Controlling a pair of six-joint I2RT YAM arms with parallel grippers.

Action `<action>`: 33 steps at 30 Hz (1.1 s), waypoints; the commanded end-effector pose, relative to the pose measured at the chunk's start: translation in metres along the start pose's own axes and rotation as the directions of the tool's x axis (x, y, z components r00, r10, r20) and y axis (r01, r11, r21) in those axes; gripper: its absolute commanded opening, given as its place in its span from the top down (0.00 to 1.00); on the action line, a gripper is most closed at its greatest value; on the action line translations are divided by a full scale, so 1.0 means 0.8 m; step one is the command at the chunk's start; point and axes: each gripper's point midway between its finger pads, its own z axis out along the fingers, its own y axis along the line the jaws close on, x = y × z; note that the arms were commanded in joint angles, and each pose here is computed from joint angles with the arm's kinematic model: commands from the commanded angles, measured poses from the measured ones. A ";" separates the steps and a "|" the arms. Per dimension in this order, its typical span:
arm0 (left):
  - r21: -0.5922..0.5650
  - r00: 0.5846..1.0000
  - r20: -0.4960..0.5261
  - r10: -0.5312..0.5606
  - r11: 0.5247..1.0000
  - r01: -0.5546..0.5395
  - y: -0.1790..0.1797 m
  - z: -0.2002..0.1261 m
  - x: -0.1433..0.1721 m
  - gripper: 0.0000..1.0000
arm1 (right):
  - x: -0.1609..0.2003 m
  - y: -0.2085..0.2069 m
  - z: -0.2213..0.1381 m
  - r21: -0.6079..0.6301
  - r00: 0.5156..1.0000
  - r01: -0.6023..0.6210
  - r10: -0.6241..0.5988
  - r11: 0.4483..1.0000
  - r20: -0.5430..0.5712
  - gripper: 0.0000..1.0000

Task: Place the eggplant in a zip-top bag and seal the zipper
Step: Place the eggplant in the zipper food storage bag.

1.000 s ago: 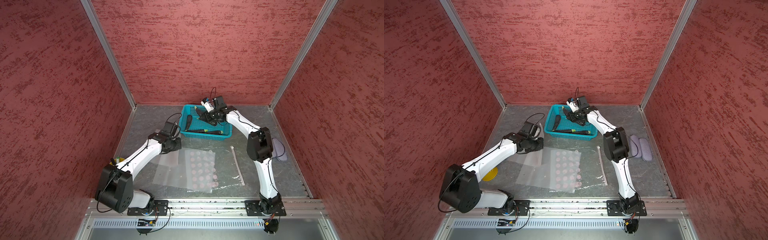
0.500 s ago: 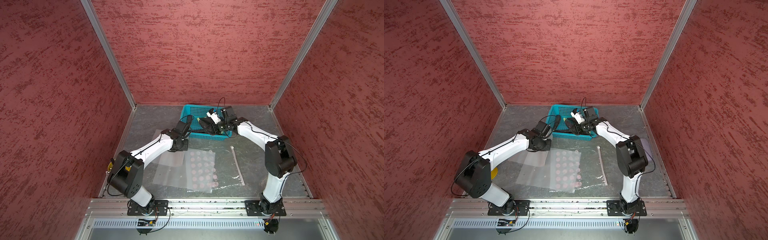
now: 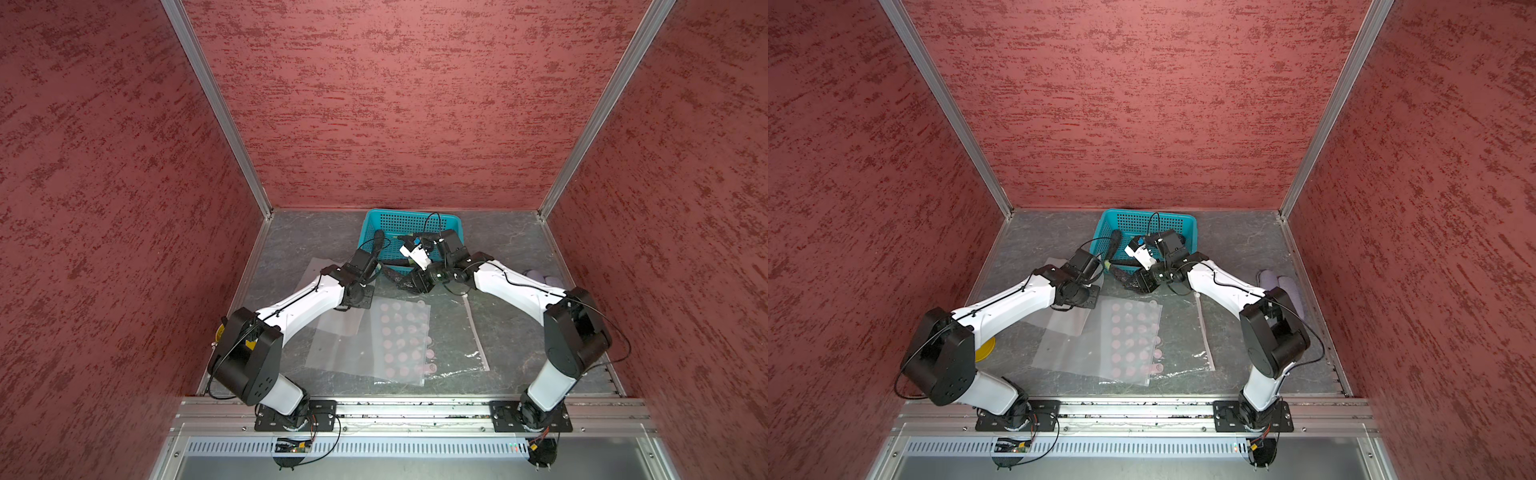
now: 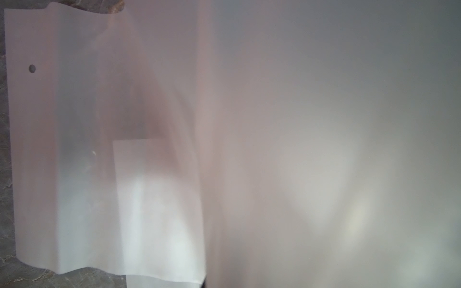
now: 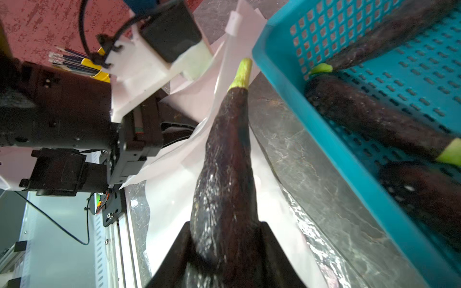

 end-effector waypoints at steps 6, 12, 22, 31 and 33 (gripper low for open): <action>0.004 0.999 0.033 0.016 1.000 -0.017 -0.002 -0.001 -0.006 1.00 | 0.002 0.037 0.005 -0.067 0.999 0.037 -0.037 0.997 -0.001 0.81; 0.000 1.000 0.025 0.014 1.000 -0.014 -0.001 0.003 -0.002 1.00 | 0.004 0.043 0.007 -0.056 0.999 0.047 -0.047 0.997 -0.004 0.81; 0.000 1.000 0.017 0.007 1.000 -0.007 -0.001 0.008 0.005 1.00 | -0.009 0.057 -0.013 -0.043 0.996 0.086 -0.084 0.995 0.033 0.81; 0.015 0.999 0.032 -0.005 1.000 0.004 -0.003 0.004 0.003 1.00 | 0.020 0.043 0.015 -0.053 0.998 0.053 -0.056 0.997 -0.043 0.82; 0.019 0.999 0.041 -0.013 1.000 0.012 -0.003 0.004 0.002 1.00 | 0.026 0.039 0.019 -0.049 0.997 0.046 -0.049 0.998 -0.058 0.81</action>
